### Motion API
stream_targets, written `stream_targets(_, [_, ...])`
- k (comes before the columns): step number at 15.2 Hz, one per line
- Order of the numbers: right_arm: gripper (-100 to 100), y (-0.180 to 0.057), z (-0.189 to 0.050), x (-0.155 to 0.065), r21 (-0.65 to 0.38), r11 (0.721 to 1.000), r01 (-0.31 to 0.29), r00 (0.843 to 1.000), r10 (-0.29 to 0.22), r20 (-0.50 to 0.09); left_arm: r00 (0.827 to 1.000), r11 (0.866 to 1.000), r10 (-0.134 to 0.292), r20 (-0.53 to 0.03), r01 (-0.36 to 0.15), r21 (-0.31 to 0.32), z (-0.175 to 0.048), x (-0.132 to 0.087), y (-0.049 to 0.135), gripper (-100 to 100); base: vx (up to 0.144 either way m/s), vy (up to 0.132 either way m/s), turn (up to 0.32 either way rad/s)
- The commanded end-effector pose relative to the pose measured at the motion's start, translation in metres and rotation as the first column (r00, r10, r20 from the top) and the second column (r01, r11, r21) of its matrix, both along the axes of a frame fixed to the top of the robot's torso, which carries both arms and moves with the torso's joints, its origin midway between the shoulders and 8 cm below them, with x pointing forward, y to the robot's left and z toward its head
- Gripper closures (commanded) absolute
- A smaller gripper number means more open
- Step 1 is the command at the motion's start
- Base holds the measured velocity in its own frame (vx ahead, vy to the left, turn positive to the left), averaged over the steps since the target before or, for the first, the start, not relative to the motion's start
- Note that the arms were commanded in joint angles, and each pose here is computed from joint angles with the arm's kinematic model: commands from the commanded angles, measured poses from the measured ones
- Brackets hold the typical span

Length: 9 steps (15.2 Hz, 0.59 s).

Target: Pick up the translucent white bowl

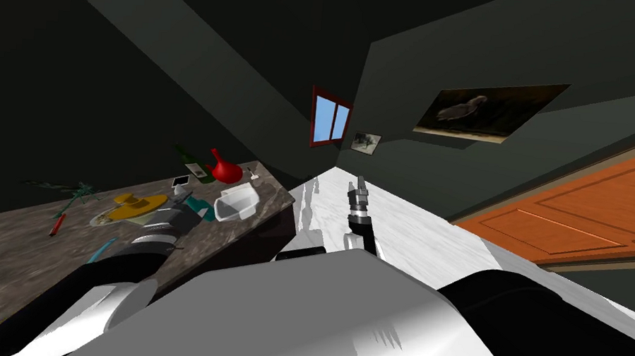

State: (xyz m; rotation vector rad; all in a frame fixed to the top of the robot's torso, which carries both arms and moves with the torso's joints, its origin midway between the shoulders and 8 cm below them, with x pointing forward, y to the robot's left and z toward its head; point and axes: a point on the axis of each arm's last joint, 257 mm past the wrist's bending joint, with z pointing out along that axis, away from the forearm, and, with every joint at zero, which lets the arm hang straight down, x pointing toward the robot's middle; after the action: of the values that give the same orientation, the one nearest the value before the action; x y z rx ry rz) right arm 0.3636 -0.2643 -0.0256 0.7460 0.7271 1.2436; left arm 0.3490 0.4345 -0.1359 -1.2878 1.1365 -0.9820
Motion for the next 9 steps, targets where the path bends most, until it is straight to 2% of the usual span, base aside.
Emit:
stream_targets(1, [0,0.000,0.000,0.000,0.000,1.000,0.000,1.000,0.000,0.000,0.999,1.000,0.011,-0.033,-0.011,-0.010,-0.008,-0.002,0.006,-100,0.018,-0.040,0.005])
stream_targets(2, [0,0.000,0.000,0.000,0.000,1.000,0.000,1.000,0.000,0.000,0.997,0.999,0.030,-0.069,-0.032,-0.027,-0.013,-0.008,0.019,-100,0.024,-0.048,-0.010])
stream_targets(3, [0,0.000,0.000,0.000,0.000,1.000,0.000,1.000,0.000,0.000,0.995,0.999,0.034,-0.089,-0.037,-0.030,-0.018,-0.009,0.020,-100,0.030,-0.055,-0.008])
stream_targets(4, [0,0.000,0.000,0.000,0.000,1.000,0.000,1.000,0.000,0.000,0.992,0.997,0.051,-0.114,-0.056,-0.045,-0.019,-0.016,0.032,-100,0.045,-0.077,-0.016])
stream_targets(6, [0,0.000,0.000,0.000,0.000,1.000,0.000,1.000,0.000,0.000,0.988,0.997,0.057,-0.145,-0.065,-0.050,-0.027,-0.018,0.033,-100,0.039,-0.059,-0.001])
stream_targets(7, [0,0.000,0.000,0.000,0.000,1.000,0.000,1.000,0.000,0.000,0.983,0.994,0.073,-0.169,-0.085,-0.066,-0.028,-0.024,0.044,-100,0.026,-0.056,-0.019])
stream_targets(9, [0,0.000,0.000,0.000,0.000,1.000,0.000,1.000,0.000,0.000,0.977,0.993,0.079,-0.199,-0.094,-0.070,-0.036,-0.026,0.045,-100,0.020,-0.056,-0.007])
